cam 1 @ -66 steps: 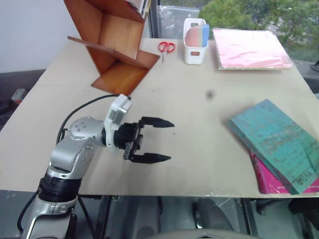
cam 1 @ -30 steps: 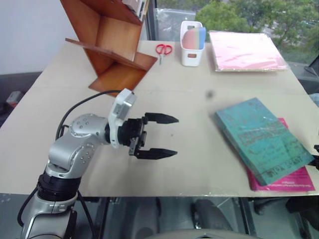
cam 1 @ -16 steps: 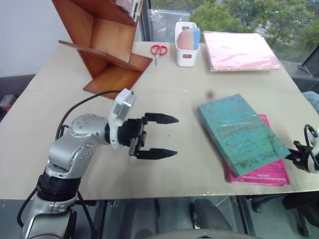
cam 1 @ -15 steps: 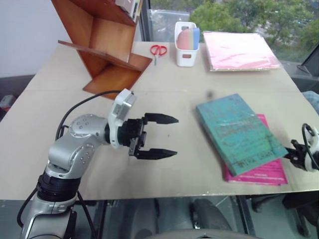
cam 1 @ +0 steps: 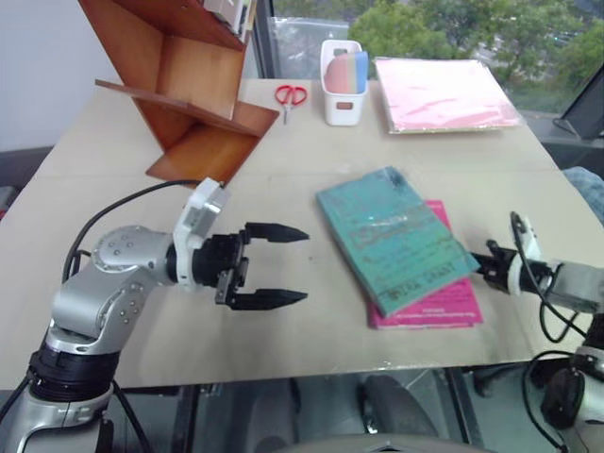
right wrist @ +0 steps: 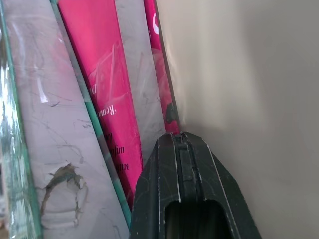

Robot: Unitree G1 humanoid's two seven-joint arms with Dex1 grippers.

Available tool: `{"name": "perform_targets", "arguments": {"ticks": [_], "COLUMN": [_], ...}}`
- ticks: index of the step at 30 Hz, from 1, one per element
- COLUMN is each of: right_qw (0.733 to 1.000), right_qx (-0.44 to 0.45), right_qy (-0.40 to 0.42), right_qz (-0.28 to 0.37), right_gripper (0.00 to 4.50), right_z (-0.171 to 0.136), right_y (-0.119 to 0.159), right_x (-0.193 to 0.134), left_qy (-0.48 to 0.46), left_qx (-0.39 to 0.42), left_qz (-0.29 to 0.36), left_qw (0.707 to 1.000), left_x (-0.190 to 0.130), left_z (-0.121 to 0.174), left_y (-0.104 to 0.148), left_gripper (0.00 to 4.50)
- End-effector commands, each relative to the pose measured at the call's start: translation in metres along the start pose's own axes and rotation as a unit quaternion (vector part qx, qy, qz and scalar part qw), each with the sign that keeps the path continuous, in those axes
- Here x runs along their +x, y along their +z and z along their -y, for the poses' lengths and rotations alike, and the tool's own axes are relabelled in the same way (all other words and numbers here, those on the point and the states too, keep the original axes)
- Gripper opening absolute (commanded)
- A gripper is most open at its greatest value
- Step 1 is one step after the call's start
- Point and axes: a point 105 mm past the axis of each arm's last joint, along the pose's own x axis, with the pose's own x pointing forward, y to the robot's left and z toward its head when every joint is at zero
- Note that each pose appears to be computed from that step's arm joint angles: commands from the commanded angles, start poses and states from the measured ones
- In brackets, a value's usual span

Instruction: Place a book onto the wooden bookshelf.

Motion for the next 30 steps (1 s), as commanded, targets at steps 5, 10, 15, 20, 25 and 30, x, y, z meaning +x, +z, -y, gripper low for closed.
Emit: {"name": "perform_targets", "arguments": {"ticks": [5,10,15,20,25,30], "right_qw": [0.998,0.998,1.000,0.998,0.984,0.948], "right_qx": [0.008,0.009,-0.009,-0.058,-0.126,-0.206], "right_qy": [0.018,0.020,-0.002,-0.029,-0.034,-0.015], "right_qz": [-0.057,-0.057,-0.026,0.013,0.119,0.240], "right_gripper": [0.04,0.04,0.04,0.04,0.04,0.04], "right_z": [-0.014,-0.016,-0.008,-0.003,-0.014,-0.034], "right_y": [-0.016,-0.014,-0.001,0.008,0.029,0.049], "right_x": [0.028,0.031,0.014,-0.010,-0.030,-0.048], "left_qy": [0.030,0.048,0.077,0.107,0.128,0.125], "left_qx": [0.048,0.066,0.092,0.079,0.079,0.112], "left_qz": [-0.052,-0.067,-0.062,-0.023,-0.004,-0.009], "left_qw": [0.997,0.994,0.991,0.991,0.989,0.986], "left_x": [-0.021,-0.028,-0.028,-0.024,-0.023,-0.018], "left_z": [0.003,0.002,-0.004,-0.010,-0.020,-0.027], "left_y": [0.000,-0.003,-0.003,-0.003,-0.006,-0.008], "left_gripper": [4.50,4.50,4.50,4.50,4.50,4.50]}}
